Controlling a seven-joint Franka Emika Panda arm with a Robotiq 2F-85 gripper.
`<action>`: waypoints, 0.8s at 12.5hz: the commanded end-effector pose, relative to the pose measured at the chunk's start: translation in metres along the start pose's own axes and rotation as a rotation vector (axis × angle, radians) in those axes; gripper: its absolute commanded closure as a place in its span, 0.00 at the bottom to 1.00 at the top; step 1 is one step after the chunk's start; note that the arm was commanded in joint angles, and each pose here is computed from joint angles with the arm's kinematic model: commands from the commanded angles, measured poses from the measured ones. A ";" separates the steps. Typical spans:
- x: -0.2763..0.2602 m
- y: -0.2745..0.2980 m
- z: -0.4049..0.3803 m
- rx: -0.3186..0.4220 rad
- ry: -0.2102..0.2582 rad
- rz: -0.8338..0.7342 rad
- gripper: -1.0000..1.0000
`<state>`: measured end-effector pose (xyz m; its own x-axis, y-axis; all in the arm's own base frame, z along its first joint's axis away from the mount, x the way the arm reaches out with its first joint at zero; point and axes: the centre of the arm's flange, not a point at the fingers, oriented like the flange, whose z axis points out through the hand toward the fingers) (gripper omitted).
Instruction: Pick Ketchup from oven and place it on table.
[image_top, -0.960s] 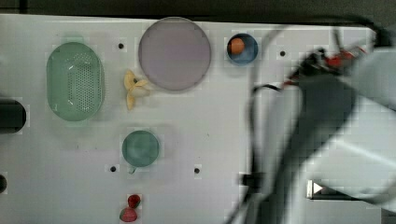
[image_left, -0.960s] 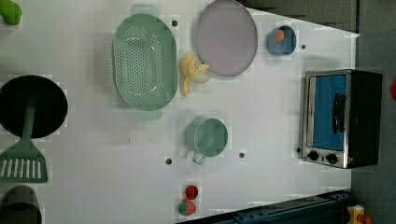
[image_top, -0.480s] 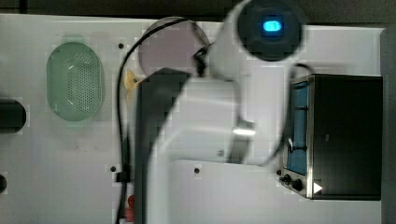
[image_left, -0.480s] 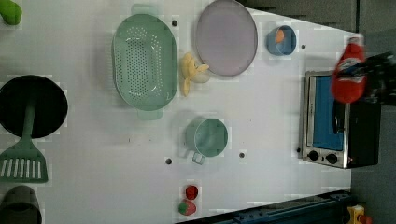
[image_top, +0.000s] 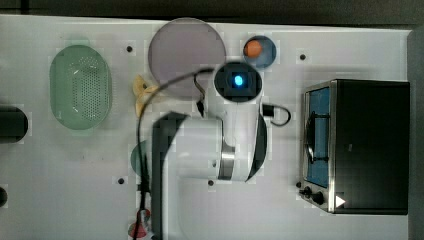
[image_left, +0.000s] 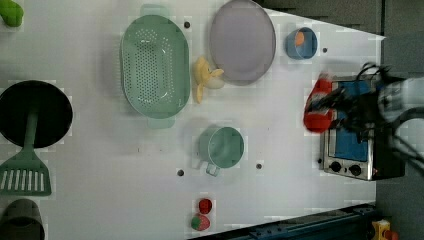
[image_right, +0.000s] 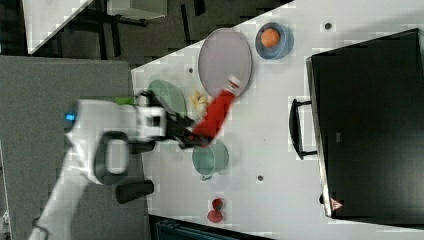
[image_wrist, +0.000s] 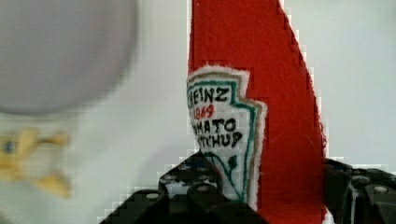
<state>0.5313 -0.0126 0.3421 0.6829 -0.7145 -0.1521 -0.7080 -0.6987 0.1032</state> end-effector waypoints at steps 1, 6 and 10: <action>0.021 0.014 0.026 0.052 0.048 0.094 0.36; 0.021 0.002 0.109 0.034 0.082 0.075 0.36; 0.021 -0.004 0.139 0.012 0.079 0.066 0.01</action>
<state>0.5119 -0.0131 0.1817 0.6844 -0.7196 -0.1171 -0.7045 -0.6941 0.1481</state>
